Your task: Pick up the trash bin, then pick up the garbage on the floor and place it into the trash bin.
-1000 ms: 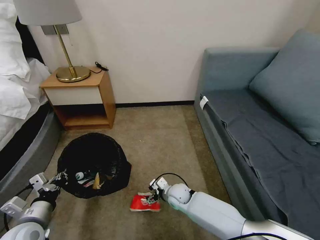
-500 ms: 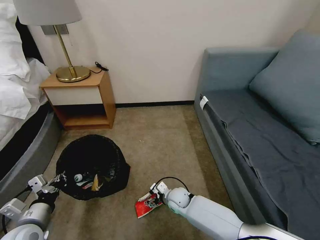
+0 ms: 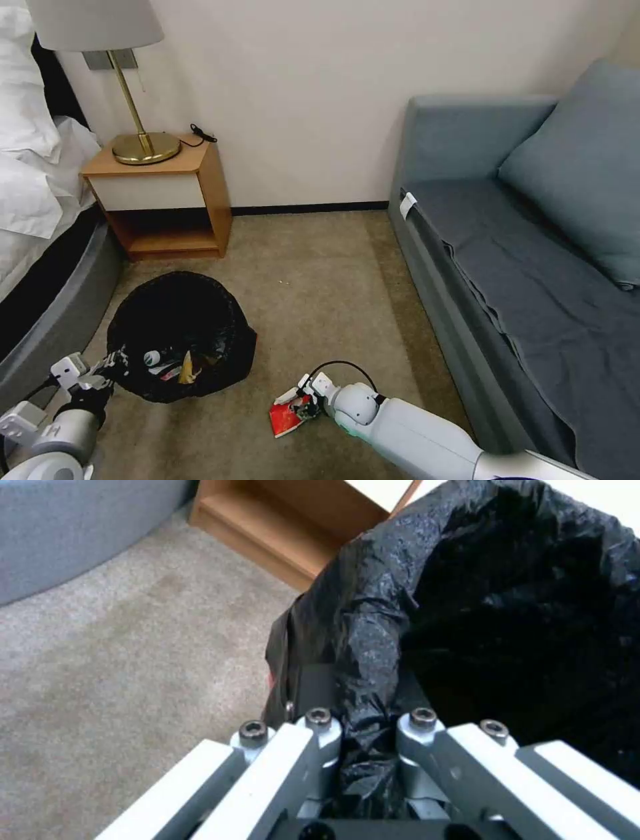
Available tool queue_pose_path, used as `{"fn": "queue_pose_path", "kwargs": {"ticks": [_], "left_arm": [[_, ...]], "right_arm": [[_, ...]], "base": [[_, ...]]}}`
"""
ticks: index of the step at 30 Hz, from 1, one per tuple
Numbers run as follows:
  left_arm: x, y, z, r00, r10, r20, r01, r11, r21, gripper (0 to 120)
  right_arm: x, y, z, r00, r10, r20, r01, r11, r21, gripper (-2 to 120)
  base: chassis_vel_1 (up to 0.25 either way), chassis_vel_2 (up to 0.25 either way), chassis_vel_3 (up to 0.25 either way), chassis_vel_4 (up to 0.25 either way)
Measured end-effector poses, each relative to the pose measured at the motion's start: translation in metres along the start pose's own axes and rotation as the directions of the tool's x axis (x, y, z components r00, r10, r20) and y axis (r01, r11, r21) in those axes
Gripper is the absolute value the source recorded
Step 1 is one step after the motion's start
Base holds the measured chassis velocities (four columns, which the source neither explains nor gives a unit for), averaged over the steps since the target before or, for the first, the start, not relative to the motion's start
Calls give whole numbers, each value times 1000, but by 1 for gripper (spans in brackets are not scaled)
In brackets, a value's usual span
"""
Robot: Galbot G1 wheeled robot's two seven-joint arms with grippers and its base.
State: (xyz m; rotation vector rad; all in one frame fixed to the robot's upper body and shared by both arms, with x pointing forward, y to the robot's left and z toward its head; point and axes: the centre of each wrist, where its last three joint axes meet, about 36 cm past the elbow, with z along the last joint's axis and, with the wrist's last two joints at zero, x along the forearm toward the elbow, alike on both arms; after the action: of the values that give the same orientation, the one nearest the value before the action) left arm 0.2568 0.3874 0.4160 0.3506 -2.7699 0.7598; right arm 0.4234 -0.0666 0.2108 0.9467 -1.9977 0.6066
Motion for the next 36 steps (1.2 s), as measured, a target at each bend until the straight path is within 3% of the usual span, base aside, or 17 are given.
{"fn": "queue_pose_path", "kwargs": {"ticks": [19, 36], "left_arm": [[0, -3, -3, 1000, 14, 4, -14, 1000, -6, 4], [-3, -1, 0, 1000, 14, -8, -14, 1000, -6, 4]], "right_arm": [[5, -8, -6, 998, 46, 29, -45, 998, -38, 0], [12, -18, -10, 995, 85, 55, -80, 993, -88, 0]], "base": [[0, 0, 0, 0], [0, 0, 0, 0]]}}
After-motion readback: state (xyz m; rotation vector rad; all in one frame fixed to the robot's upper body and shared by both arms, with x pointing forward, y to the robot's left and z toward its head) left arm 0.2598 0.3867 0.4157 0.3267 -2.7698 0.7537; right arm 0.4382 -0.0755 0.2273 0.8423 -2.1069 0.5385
